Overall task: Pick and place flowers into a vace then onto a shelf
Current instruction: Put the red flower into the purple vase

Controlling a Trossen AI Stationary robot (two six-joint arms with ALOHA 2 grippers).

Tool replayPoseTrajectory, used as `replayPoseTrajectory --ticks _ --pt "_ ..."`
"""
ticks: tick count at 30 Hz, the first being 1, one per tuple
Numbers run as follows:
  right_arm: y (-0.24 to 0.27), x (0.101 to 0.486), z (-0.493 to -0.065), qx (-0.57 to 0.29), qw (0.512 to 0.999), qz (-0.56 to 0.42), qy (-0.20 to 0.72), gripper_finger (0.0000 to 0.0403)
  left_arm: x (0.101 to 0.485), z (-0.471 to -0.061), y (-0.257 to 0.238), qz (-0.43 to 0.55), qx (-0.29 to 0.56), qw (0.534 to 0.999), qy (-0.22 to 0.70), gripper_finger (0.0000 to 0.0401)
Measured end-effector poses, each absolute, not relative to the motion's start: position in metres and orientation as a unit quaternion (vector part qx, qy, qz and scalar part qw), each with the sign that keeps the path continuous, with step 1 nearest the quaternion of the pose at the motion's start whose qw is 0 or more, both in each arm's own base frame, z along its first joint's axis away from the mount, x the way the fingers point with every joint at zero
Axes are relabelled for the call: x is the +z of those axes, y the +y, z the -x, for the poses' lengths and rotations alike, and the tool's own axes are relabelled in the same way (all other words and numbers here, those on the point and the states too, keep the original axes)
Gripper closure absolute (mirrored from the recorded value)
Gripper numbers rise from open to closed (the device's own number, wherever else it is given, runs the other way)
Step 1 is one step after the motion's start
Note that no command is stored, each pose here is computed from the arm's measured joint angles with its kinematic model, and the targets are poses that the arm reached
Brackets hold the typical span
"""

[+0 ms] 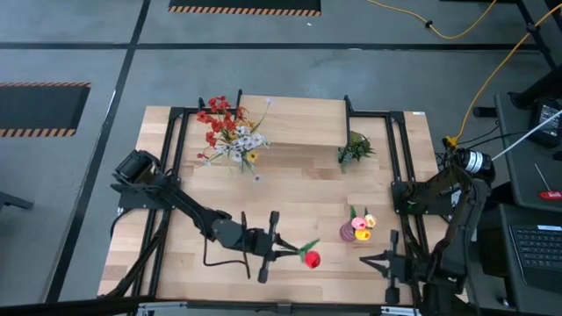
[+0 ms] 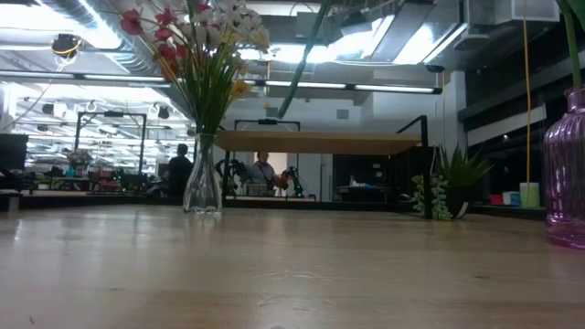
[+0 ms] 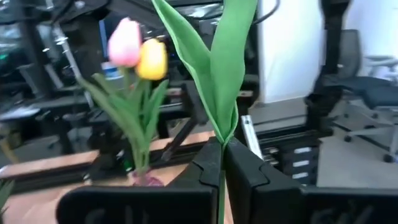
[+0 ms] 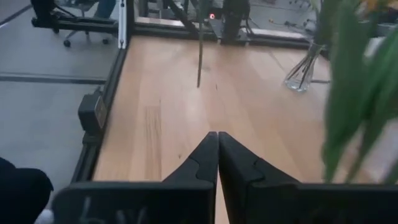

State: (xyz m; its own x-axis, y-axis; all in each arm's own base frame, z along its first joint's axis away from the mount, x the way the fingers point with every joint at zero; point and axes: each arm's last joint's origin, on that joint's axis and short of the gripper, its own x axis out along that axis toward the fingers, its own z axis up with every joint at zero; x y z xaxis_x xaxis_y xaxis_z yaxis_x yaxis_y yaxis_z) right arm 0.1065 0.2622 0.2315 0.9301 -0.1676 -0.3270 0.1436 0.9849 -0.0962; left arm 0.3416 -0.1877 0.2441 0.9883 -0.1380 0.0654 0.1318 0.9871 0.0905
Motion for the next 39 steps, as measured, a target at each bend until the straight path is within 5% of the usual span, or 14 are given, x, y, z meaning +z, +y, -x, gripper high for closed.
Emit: replayPoseTrajectory --ticks 20,39 --pt "0.294 0.226 -0.176 -0.032 0.984 0.095 0.146 0.0381 0.237 -0.361 -0.218 -0.121 -0.134 0.980 -0.084 0.0398" --pt "0.285 0.235 -0.224 -0.031 0.992 0.067 0.105 0.0247 0.243 -0.379 -0.229 -0.166 -0.184 0.960 -0.129 0.0398"
